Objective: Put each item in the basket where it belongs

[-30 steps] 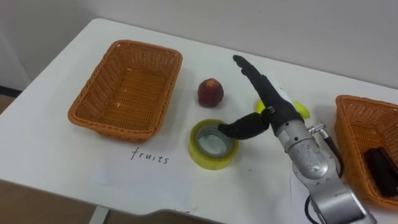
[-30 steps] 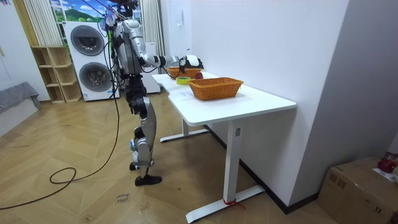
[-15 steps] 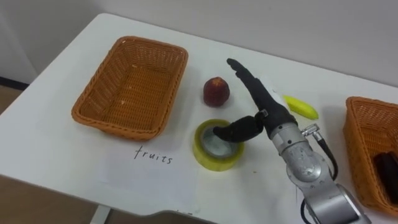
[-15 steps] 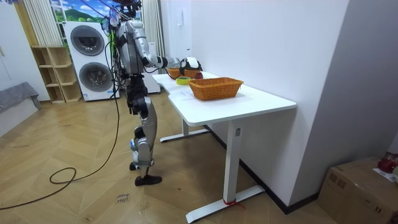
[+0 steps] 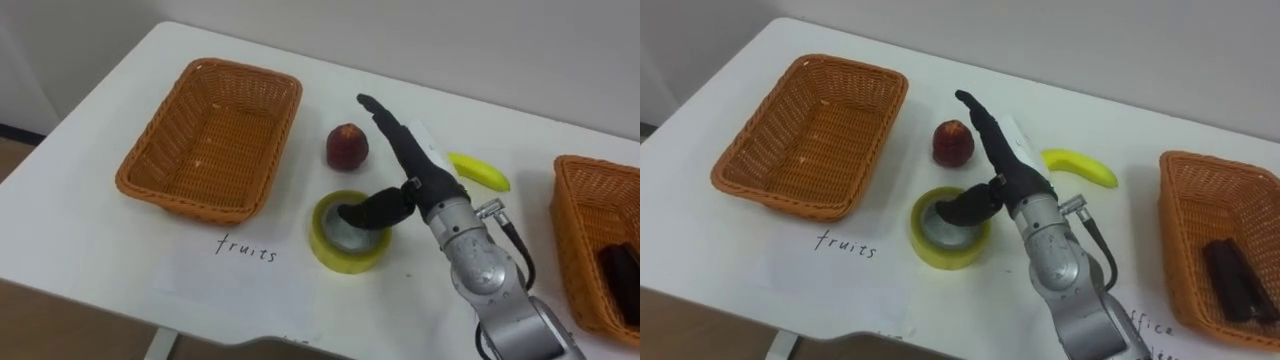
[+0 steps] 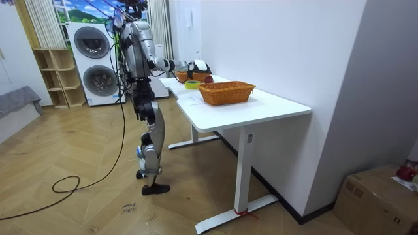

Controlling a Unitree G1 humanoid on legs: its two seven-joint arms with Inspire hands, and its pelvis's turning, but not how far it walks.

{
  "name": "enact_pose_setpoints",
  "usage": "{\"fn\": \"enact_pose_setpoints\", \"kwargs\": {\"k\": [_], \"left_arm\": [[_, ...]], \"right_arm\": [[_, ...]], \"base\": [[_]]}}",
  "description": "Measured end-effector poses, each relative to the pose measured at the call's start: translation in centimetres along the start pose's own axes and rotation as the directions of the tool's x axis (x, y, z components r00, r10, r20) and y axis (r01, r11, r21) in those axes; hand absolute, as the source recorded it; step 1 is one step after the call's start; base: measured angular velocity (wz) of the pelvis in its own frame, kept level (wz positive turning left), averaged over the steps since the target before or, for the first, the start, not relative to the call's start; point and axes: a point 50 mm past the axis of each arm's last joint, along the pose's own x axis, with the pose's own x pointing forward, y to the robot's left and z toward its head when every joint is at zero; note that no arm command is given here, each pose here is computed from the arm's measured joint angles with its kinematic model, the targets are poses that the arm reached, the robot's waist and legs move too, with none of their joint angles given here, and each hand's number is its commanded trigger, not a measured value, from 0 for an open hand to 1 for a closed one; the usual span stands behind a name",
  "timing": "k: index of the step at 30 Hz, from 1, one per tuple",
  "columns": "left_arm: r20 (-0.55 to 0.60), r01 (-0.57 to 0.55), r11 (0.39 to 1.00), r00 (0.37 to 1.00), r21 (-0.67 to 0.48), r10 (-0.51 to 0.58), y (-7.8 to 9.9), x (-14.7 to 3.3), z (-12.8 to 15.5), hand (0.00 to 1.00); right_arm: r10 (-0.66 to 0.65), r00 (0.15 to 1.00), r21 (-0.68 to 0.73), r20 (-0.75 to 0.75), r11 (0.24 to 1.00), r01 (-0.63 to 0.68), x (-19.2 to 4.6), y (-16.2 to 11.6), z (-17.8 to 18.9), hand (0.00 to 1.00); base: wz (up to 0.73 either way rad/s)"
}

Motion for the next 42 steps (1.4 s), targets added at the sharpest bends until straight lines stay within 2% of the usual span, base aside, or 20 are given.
{"fn": "enact_pose_setpoints", "kwargs": {"k": [9,13,24,42], "left_arm": [[0.011,-0.016,1.000,1.000,-0.009,0.017,0.2,0.1,0.5,0.00],[0.037,-0.028,0.999,0.999,-0.016,0.029,0.5,0.1,1.1,0.00],[0.060,-0.046,0.999,0.997,-0.025,0.047,0.9,0.0,1.6,0.00],[0.078,-0.053,0.998,0.995,-0.030,0.055,1.1,0.0,1.9,0.00]], "right_arm": [[0.030,0.999,0.000,-0.045,1.000,-0.030,0.0,0.6,-1.0,0.00],[0.063,0.997,-0.093,-0.049,0.993,-0.068,0.0,0.8,-1.1,0.00],[0.088,0.993,-0.221,-0.073,0.970,-0.102,-0.1,0.9,-1.3,0.00],[0.104,0.989,-0.255,-0.103,0.958,-0.128,-0.1,0.6,-1.4,0.00]], "base": [[0.00],[0.00],[0.00],[0.00]]}}
